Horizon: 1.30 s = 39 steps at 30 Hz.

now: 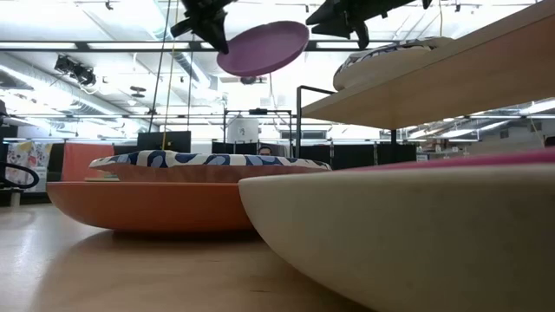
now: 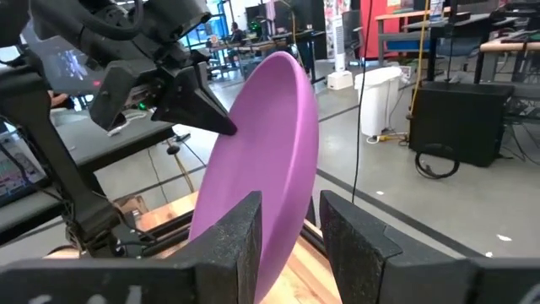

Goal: Place and stack plates onto a shelf
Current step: Put the purple plate on the shelf

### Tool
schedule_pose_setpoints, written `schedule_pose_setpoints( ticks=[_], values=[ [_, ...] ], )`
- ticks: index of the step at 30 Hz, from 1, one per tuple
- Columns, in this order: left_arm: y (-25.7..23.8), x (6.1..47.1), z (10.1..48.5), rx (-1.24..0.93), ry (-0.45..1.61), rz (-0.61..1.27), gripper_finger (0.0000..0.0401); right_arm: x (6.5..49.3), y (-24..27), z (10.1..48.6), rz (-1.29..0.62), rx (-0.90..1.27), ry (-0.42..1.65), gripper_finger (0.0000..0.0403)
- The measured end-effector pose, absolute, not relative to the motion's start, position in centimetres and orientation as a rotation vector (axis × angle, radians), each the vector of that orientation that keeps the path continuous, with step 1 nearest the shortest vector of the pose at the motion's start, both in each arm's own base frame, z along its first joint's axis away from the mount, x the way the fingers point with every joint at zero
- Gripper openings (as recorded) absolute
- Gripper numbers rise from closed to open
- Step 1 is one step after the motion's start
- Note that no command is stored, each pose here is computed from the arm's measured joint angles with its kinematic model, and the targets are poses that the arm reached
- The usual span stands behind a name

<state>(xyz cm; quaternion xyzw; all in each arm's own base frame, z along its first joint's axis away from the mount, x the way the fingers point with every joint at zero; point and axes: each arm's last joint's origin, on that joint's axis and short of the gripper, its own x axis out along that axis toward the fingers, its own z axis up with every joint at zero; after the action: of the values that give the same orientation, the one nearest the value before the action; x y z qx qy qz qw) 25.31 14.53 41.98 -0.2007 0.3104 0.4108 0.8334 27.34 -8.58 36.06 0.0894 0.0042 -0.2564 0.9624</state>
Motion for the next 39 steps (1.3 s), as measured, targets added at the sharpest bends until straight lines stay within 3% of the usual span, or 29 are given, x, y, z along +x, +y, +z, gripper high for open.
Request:
schedule_pose_setpoints(
  ticks=[19, 39],
  values=[
    [13.0, 26.4, 42.2, -0.4, 0.633, 0.81, 0.0016, 27.2, -8.7, 36.1, -0.586, 0.184, 0.001, 0.0124],
    [10.9, 27.4, 42.3, -0.381, 0.635, 0.729, 0.0024, 27.1, -8.9, 35.8, -0.633, 0.175, 0.022, 0.0024]
  ],
)
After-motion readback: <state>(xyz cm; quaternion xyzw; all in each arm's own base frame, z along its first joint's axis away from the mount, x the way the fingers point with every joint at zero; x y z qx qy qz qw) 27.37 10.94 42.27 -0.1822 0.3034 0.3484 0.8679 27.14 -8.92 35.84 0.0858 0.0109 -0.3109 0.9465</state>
